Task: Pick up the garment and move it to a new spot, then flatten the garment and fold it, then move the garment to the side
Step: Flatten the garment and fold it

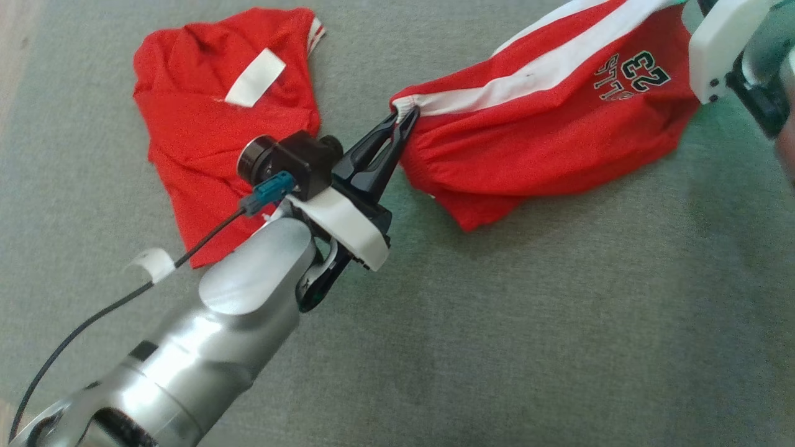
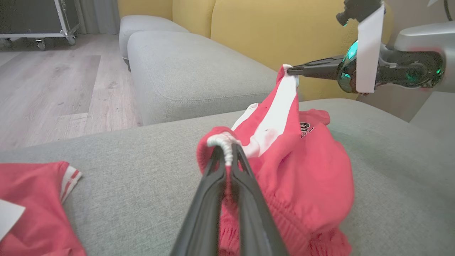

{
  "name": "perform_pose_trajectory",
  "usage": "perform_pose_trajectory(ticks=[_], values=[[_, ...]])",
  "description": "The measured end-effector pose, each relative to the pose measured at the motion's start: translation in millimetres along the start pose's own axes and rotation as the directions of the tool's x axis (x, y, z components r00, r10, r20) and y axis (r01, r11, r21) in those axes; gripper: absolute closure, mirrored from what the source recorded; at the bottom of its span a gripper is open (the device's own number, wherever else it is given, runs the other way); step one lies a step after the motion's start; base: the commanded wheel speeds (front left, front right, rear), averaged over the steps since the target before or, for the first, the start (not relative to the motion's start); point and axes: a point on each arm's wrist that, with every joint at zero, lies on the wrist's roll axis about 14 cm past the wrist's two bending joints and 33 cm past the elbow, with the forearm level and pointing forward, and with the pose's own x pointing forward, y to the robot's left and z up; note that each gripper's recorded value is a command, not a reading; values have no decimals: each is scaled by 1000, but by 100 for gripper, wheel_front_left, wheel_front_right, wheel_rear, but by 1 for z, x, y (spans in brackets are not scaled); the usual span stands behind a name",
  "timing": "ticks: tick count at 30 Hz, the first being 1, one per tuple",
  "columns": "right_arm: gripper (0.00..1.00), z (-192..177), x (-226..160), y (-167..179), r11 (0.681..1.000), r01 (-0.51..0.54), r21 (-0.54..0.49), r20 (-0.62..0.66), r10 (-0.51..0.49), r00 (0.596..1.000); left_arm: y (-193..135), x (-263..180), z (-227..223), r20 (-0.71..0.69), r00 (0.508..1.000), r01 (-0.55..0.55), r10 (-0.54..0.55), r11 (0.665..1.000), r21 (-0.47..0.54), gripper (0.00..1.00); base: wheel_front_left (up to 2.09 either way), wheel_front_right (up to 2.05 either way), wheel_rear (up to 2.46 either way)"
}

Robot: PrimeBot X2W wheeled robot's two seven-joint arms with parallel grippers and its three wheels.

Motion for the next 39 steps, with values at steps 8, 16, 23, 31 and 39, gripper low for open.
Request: perform_pose_trajectory(ticks=[8, 16, 23, 31, 39], values=[[100, -25, 26, 17, 999, -31, -9, -62, 31, 998, 11, 4, -17, -46, 999, -30, 30, 1000, 2, 100, 0, 0, 0], [0, -39, 24, 4, 1000, 11, -9, -96, -12, 995, 16, 6, -19, -62, 997, -38, 40, 999, 30, 0, 0, 0, 0], [0, -4, -2, -12, 996, 72, 60, 38, -74, 997, 19, 5, 13, 16, 998, -54, 53, 997, 60, 0, 0, 0, 0], [0, 46, -54, -26, 976, 120, 181, 243, -163, 956, 31, -23, 50, 144, 976, -165, 162, 986, 12, 0, 0, 0, 0], [0, 52, -104, -29, 948, 129, 292, 327, -225, 918, 33, -51, 80, 263, 937, -232, 228, 973, -19, 0, 0, 0, 0]])
